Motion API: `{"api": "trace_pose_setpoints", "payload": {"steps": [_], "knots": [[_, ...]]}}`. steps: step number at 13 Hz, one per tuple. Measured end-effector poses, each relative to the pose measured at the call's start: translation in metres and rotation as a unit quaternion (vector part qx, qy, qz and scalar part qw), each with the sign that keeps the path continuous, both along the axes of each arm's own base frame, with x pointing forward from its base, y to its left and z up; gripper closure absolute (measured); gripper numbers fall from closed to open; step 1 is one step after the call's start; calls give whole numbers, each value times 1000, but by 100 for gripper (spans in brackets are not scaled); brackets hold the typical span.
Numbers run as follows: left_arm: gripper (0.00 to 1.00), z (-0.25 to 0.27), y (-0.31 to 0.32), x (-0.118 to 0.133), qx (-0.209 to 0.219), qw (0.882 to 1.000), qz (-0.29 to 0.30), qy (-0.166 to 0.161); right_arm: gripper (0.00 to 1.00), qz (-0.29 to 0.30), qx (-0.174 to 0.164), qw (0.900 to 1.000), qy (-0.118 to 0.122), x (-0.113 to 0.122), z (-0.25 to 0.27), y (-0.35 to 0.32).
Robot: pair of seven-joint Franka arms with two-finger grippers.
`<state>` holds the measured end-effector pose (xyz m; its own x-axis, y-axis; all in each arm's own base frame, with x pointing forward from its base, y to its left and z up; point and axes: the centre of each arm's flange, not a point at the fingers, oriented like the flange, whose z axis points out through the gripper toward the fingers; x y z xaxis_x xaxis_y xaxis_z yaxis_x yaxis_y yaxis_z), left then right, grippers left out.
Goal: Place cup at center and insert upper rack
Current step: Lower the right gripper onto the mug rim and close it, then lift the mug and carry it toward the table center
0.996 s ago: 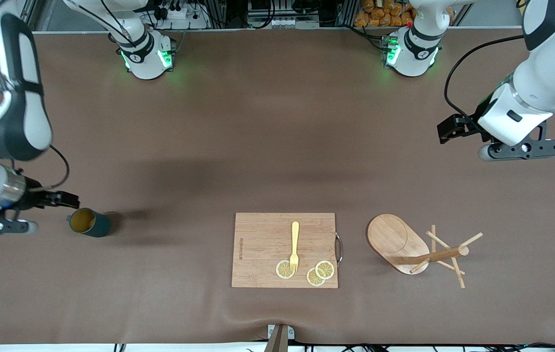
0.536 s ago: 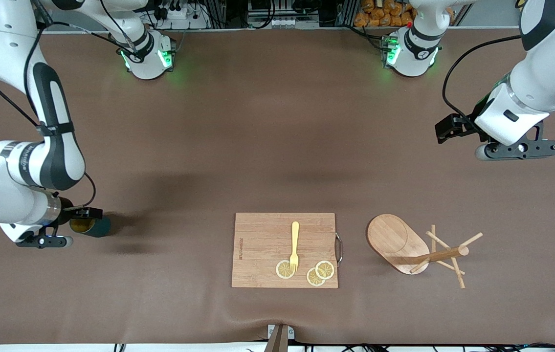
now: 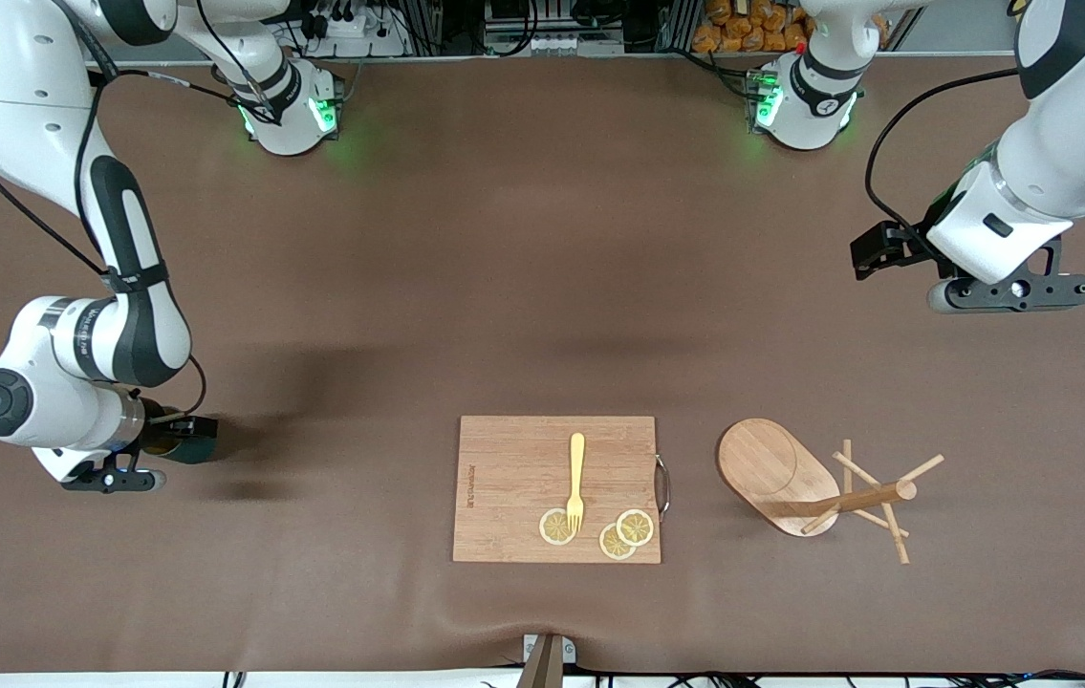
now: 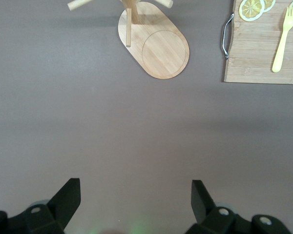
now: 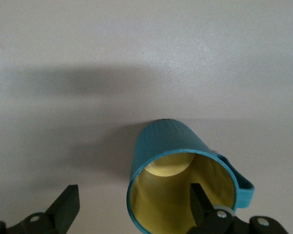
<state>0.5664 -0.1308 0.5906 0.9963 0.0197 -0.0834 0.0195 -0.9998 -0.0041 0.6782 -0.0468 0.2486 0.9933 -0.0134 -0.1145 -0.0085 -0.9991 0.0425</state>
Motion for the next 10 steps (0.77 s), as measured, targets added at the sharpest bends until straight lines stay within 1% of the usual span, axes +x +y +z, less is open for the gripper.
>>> {"api": "trace_pose_setpoints", "payload": {"steps": [2,3,6,7,8,9,10], "knots": [[0,0,0,0,0,1000,0,0,6,16,2,1000,3,0,-4,3],[0,0,0,0,0,1000,0,0,18,27,3,1000,3,0,-4,5],[0,0,0,0,0,1000,0,0,57,57,6,998,4,0,-4,7],[0,0,0,0,0,1000,0,0,70,61,7,998,5,0,-4,7],[0,0,0,0,0,1000,0,0,79,63,7,998,5,0,-4,7],[0,0,0,0,0,1000,0,0,93,64,7,998,5,0,-3,6],[0,-1,0,0,0,1000,0,1,96,64,6,998,5,0,-3,6]]}}
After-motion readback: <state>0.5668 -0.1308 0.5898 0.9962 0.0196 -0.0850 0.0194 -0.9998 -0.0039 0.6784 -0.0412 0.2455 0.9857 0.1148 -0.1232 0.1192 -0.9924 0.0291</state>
